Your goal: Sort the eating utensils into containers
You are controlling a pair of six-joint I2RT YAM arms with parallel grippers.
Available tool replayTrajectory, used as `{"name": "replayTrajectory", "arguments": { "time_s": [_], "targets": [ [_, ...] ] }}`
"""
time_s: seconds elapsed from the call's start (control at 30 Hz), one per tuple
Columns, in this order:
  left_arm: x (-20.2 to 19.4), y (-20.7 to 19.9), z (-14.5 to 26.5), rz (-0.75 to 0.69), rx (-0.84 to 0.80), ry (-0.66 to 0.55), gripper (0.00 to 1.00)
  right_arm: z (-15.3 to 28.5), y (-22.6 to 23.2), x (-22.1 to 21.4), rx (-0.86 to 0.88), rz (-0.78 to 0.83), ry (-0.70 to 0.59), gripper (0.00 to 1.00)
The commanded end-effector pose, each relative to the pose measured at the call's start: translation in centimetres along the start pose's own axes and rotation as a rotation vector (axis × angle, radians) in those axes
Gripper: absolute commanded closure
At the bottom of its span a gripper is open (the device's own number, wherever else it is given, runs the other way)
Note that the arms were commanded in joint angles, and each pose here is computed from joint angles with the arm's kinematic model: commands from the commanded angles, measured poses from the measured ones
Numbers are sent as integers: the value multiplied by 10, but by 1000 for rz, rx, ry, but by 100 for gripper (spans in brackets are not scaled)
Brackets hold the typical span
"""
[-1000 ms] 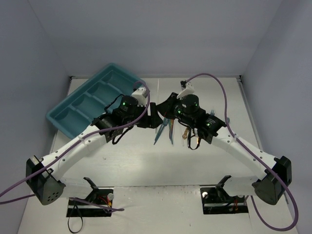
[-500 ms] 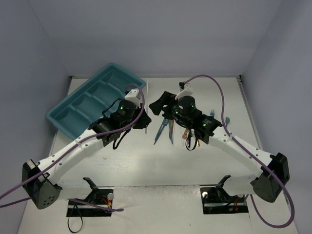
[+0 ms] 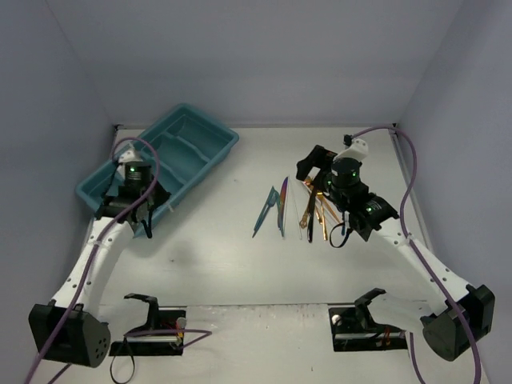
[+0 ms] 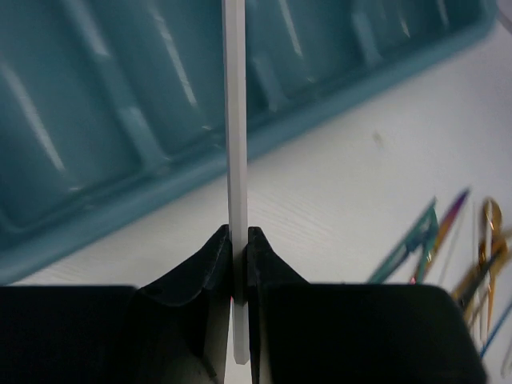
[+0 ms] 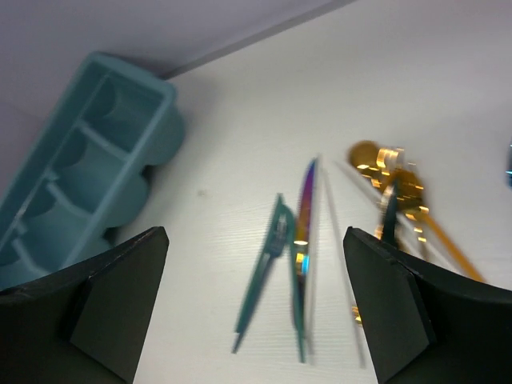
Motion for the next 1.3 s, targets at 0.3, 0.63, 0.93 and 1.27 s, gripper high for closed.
{"name": "replayTrajectory", "arguments": {
  "time_s": [0.3,0.63,0.93,1.27],
  "targets": [
    [70,95,-72,213,367,-51,93,16,-63,-14,-189,141,11,11],
    [63,103,-70,202,413,-22,41,14,-103,-23,-321,169,56,11],
    [75,63,-17,120,177,-86,34,2,-163,-42,-566,132,167,13],
    [36,-16,34,-275,-195,57,34,-34,-203,-59,-682,89,323,16]
  ]
}}
Point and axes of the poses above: each gripper's point midway between its finger pads, its own z axis back along the fingers, its own y axis along the line the jaws close on, x = y × z, the point moved 6 cm from there along z, back along the fingers, and after that the axes turned 5 degrees about z, right-handed, at the moved point
